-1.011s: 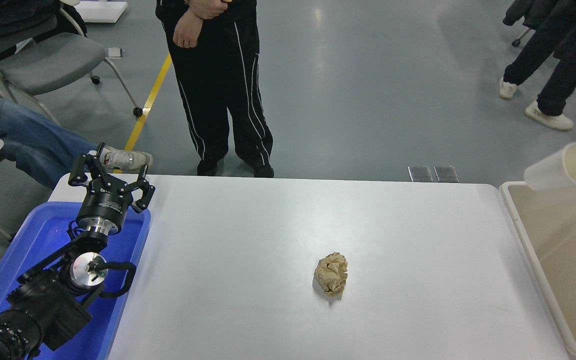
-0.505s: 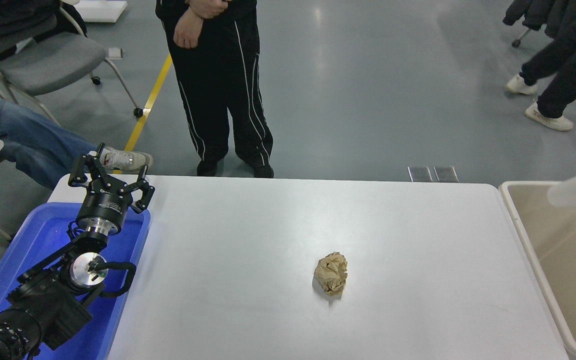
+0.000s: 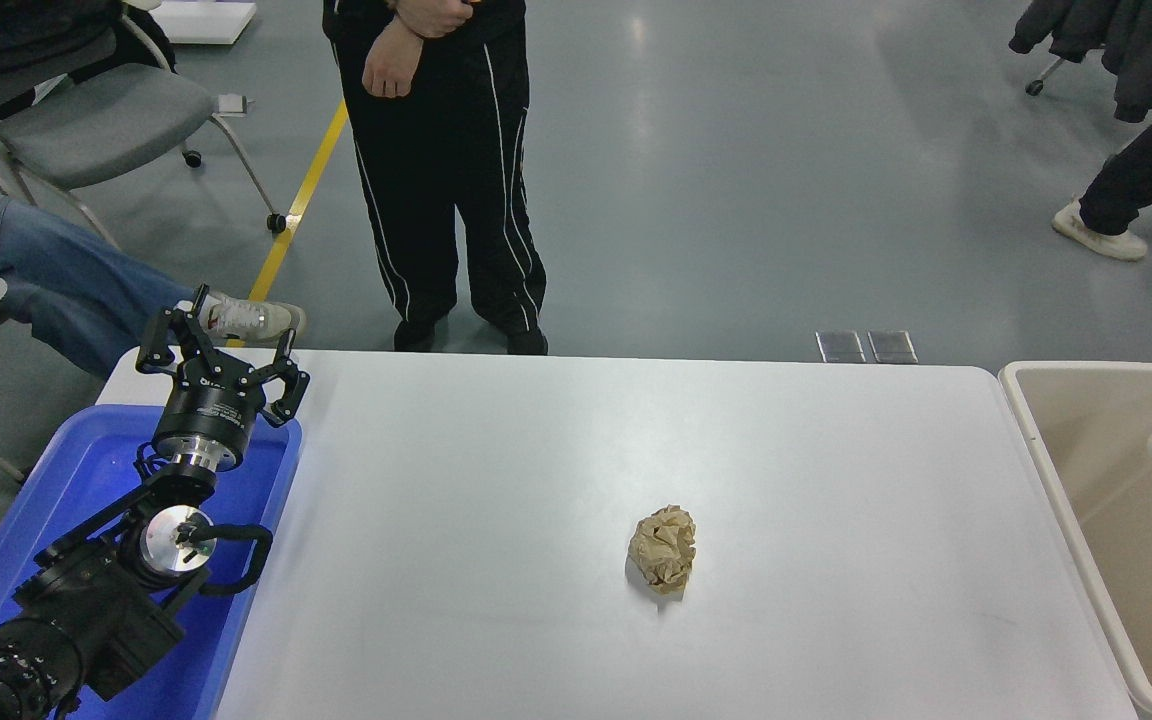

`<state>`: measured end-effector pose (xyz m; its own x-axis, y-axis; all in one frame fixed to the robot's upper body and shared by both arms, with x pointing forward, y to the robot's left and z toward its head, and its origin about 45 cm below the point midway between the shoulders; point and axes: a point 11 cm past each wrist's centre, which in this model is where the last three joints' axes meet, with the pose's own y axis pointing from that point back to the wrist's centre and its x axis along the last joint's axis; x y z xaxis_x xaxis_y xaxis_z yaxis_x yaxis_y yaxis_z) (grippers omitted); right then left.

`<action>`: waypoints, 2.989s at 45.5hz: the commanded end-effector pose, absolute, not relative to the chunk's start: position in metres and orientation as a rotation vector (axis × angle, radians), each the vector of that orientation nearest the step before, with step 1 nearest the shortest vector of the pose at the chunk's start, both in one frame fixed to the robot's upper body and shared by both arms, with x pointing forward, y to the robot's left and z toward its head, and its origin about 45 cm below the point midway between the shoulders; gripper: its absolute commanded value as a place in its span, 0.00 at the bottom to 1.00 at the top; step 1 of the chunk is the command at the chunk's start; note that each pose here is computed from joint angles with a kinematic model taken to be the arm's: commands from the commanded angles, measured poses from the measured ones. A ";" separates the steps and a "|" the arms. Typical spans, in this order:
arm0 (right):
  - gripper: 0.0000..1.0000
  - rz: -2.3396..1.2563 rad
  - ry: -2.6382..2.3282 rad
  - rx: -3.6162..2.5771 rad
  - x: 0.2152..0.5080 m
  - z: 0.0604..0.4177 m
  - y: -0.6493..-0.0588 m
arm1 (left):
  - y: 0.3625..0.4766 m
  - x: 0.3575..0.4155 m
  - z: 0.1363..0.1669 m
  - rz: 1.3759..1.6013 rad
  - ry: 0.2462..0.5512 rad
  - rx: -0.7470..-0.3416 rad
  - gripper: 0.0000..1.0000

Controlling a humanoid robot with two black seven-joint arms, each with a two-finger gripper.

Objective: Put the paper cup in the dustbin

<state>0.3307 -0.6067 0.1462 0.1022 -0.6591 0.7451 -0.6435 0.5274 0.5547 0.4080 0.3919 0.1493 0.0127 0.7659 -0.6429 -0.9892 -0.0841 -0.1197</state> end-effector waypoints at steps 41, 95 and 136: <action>0.80 -0.008 -1.581 1.029 0.313 0.113 -0.595 | 0.392 0.4081 0.1496 1.537 0.434 -0.665 1.00; 0.99 -0.142 -2.000 1.174 0.362 0.156 -0.585 | 0.392 0.4080 0.1494 1.537 0.434 -0.664 1.00; 0.99 -0.437 -2.360 1.999 0.418 0.188 -0.440 | 0.392 0.4080 0.1494 1.537 0.434 -0.664 1.00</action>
<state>0.4090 -0.4757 0.1871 -0.2033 -0.9789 -0.0197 -0.9260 0.1857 0.3288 0.4080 0.3920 0.1493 0.0126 0.7660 -0.6427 -0.9892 -0.0841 -0.1196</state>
